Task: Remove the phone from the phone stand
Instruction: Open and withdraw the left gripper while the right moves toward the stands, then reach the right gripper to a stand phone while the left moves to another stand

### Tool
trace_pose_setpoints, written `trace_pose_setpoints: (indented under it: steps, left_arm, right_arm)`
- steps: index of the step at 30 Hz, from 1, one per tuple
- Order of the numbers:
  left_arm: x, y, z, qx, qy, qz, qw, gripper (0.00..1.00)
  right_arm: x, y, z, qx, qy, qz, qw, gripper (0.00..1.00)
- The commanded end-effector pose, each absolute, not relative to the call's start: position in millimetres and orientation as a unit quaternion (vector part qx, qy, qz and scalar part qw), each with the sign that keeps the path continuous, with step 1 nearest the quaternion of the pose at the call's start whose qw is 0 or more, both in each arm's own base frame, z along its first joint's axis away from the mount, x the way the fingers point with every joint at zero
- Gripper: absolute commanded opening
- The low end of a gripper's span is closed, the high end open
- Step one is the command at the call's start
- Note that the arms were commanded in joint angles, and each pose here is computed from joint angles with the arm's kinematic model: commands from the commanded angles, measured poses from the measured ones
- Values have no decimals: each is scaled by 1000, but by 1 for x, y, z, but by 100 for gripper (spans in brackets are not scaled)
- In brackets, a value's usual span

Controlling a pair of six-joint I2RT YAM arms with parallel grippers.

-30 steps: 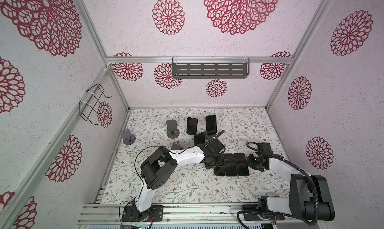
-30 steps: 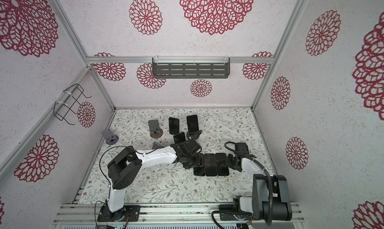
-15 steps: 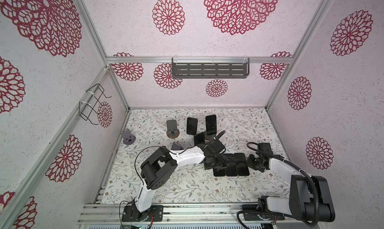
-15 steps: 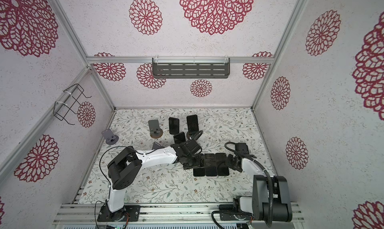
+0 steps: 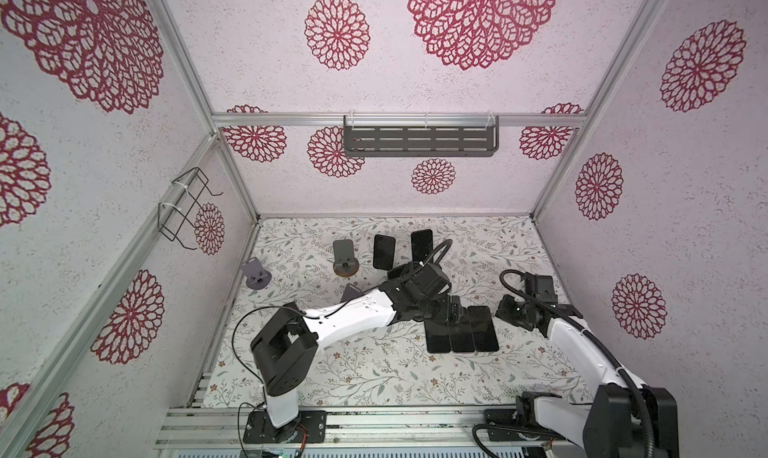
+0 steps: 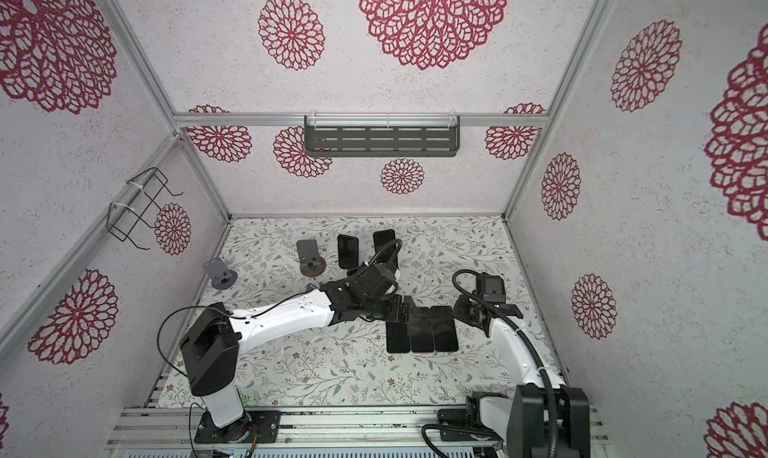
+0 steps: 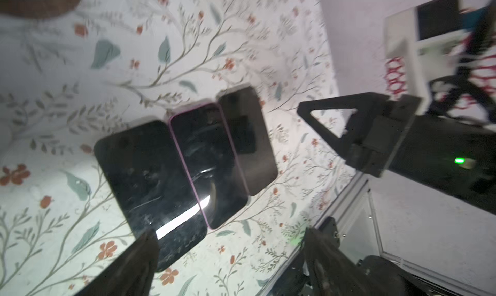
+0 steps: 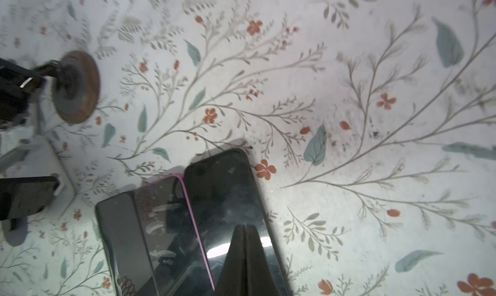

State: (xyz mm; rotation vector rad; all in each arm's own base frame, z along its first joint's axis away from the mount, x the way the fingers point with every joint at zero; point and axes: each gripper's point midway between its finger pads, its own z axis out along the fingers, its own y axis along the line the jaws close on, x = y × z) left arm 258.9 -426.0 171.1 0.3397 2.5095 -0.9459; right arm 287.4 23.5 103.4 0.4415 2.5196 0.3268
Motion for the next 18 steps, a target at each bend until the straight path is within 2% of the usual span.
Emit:
trace_pose_setpoints:
  steps: [1, 4, 7, 10, 15, 17, 18]
  left_arm:
    - [271, -417, 210, 157, 877, -349, 290, 87]
    - [285, -395, 237, 163, 867, -340, 325, 86]
    - [304, -360, 264, 144, 860, -343, 349, 85]
    - [323, -310, 288, 114, 857, -325, 383, 85]
    - [356, -219, 317, 55, 860, -290, 416, 86]
    - [366, -185, 329, 32, 860, -272, 430, 86]
    - [370, -171, 335, 23, 859, -266, 436, 85]
  right_arm:
    - [284, 31, 136, 120, 938, 118, 304, 0]
    - [284, 40, 158, 90, 935, 103, 326, 0]
    - [287, 54, 179, 67, 930, 97, 347, 6]
    - [293, 71, 199, 50, 920, 103, 374, 12]
    - [313, 114, 224, 15, 894, 136, 426, 16]
    - [320, 131, 229, -7, 889, 131, 438, 20]
    - [323, 139, 232, -21, 887, 125, 444, 26]
